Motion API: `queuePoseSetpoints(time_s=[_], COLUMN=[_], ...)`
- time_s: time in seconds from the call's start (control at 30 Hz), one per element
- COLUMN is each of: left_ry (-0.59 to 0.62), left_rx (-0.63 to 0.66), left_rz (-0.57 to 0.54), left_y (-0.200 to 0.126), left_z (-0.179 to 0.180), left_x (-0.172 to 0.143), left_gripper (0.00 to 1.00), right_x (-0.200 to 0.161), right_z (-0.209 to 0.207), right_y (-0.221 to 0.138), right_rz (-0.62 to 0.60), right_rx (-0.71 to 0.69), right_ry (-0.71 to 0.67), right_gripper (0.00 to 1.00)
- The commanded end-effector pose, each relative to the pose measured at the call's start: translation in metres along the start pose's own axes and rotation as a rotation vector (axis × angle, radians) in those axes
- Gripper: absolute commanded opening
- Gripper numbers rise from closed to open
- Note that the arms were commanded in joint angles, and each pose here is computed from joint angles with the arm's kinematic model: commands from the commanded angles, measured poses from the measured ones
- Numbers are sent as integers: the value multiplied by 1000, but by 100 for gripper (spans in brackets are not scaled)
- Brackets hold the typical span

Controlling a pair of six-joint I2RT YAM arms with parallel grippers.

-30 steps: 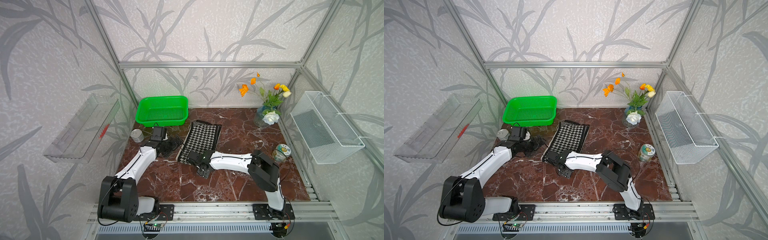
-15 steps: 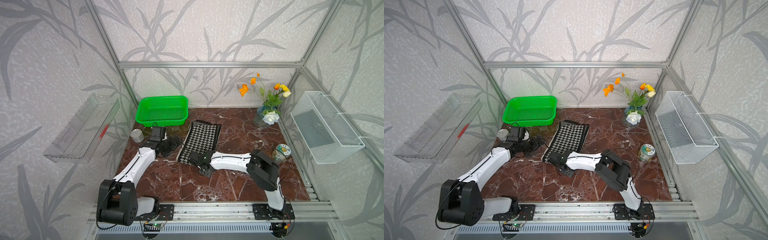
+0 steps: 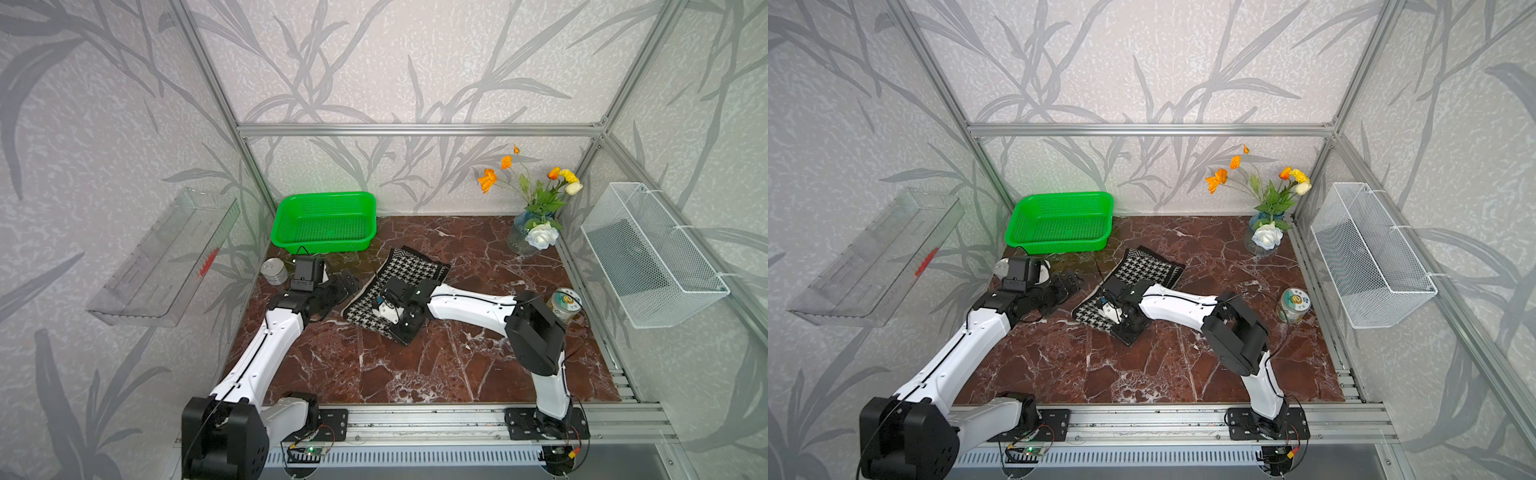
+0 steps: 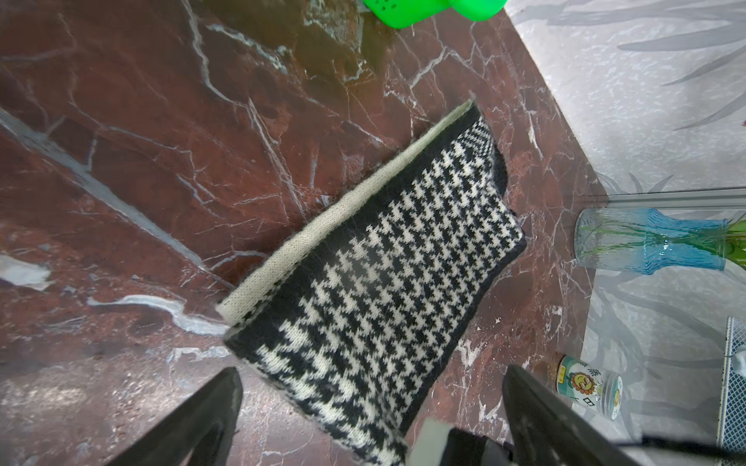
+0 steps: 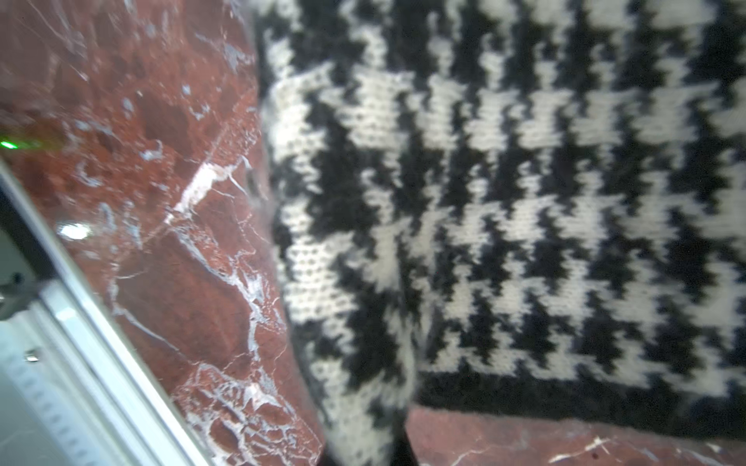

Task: Roll up the scarf and place it into the basket
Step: Roll the scarf at the center of the board.

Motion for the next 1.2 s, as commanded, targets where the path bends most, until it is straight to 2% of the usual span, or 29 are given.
queuePoseSetpoints(time_s=[0.0, 0.13, 0.27, 0.4, 0.53, 0.67, 1.0, 1.17], left_ry=[32, 39, 51, 82, 138, 164, 133, 127], left_rx=[9, -69, -113, -168, -198, -234, -284, -334], left_rz=[-37, -43, -30, -16, -46, -33, -7, -29], left_y=[-4, 4, 18, 31, 37, 51, 106, 119], left_z=[5, 2, -2, -16, -36, -56, -70, -78], left_x=[-5, -6, -6, -6, -5, -2, 10, 15], left_gripper=[99, 99, 99, 99, 99, 100, 99, 99], right_x=[5, 14, 20, 27, 30, 31, 28, 27], right_z=[-6, -33, -52, -80, -98, -117, -142, -146], right_y=[-26, -40, -45, -34, -19, -5, 10, 10], right_rz=[-32, -85, -95, -82, -64, -49, -39, -41], right_rx=[274, 472, 515, 616, 609, 628, 561, 507], right_ry=[125, 233, 269, 370, 401, 454, 505, 506], right_gripper=[0, 0, 0, 0, 0, 0, 1, 1])
Point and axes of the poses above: each gripper's point midway between its finger pads, its own y axis out along the fingers, its own z axis along the line the jaws close on, x = y × z, the point moved 9 cm from there along -y, back along the fingers, and after that the axes turned 12 degrees about y, right-handed, at the moved point
